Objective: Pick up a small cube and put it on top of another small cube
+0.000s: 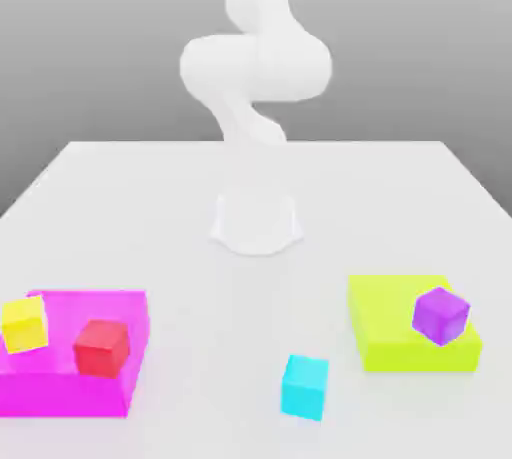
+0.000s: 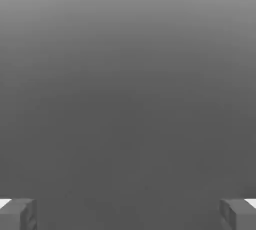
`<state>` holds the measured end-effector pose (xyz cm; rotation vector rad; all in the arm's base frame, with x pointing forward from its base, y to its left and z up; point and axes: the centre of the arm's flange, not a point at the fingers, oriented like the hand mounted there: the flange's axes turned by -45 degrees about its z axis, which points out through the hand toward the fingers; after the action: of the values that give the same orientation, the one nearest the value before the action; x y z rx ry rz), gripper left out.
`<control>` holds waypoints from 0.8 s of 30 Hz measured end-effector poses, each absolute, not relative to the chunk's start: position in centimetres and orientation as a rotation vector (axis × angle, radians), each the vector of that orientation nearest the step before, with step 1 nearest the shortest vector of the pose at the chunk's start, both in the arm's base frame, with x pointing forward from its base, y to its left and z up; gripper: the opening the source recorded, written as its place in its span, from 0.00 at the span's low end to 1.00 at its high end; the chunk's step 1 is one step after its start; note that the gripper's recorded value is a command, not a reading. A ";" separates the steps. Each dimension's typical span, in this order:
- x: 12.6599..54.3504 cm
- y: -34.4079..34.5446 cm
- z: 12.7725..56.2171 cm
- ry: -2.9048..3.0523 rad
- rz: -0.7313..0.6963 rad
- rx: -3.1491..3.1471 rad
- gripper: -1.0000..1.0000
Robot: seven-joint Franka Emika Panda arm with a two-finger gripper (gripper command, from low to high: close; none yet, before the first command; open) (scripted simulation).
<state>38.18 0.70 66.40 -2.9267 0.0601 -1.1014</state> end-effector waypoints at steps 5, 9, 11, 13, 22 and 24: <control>43.5 2.1 55.9 0.141 -0.855 -2.994 0.50; 45.7 3.2 47.3 0.204 -0.662 -3.036 0.50; 46.2 3.7 43.0 0.235 -0.565 -3.054 0.50; 46.2 4.2 38.7 0.266 -0.468 -3.070 0.50; 41.6 6.2 20.9 0.400 -0.038 -3.112 0.50; 41.2 6.3 18.3 0.412 -0.009 -3.113 0.50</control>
<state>41.22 6.32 18.33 -3.1126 0.4116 -0.0094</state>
